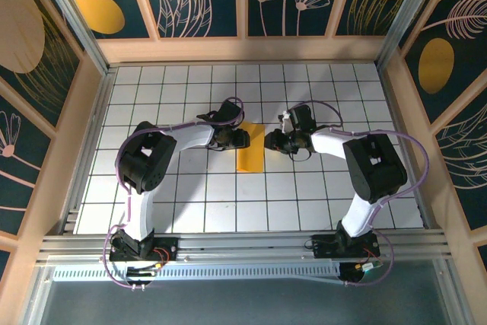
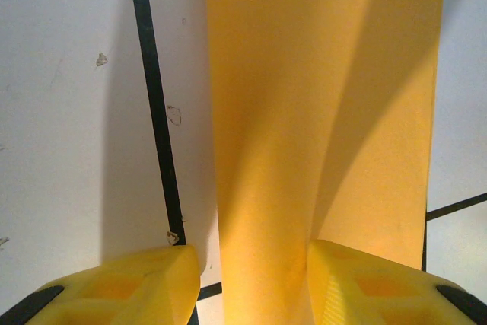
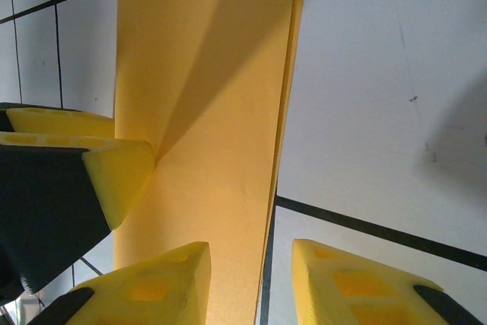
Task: Fold a paper plane with a square sheet of paper (fold left side to right side)
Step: Hold the square sheet of paper at the center of the table.
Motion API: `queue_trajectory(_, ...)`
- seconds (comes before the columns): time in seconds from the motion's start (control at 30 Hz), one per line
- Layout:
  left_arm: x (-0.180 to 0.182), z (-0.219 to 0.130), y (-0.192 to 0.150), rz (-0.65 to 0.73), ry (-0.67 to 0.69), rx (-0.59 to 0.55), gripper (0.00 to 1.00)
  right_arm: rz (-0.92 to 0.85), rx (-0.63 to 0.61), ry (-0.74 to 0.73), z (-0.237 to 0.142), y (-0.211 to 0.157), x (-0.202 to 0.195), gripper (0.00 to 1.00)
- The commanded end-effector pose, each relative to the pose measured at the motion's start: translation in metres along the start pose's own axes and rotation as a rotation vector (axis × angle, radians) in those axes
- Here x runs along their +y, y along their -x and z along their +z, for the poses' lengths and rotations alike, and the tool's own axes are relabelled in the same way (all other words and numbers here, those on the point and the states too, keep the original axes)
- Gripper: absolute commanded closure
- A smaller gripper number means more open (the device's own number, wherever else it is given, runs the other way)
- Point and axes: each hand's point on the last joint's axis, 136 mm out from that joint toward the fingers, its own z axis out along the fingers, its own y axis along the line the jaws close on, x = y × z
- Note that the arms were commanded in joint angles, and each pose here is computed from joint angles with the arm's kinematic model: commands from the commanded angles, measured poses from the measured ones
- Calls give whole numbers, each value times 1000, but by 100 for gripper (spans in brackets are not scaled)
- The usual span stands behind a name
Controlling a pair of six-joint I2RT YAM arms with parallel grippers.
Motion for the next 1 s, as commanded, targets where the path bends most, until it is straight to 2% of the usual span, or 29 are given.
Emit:
queue_trajectory(0.0, 34, 51, -49, 17, 85, 140, 55, -25, -36, 11, -1, 12, 10, 66)
queue_trajectory(0.53, 34, 52, -49, 4, 84, 140, 55, -18, -13, 40, 3, 8, 14, 68)
queue_trajectory(0.73, 34, 52, -50, 4, 86, 142, 55, -21, 18, 93, 13, 5, 26, 80)
queue_trajectory(0.87, 34, 52, -50, 2, 84, 142, 55, -28, 36, 107, 22, 3, 31, 93)
queue_trajectory(0.97, 34, 52, -50, 3, 85, 142, 55, -23, 50, 101, 28, 1, 28, 96)
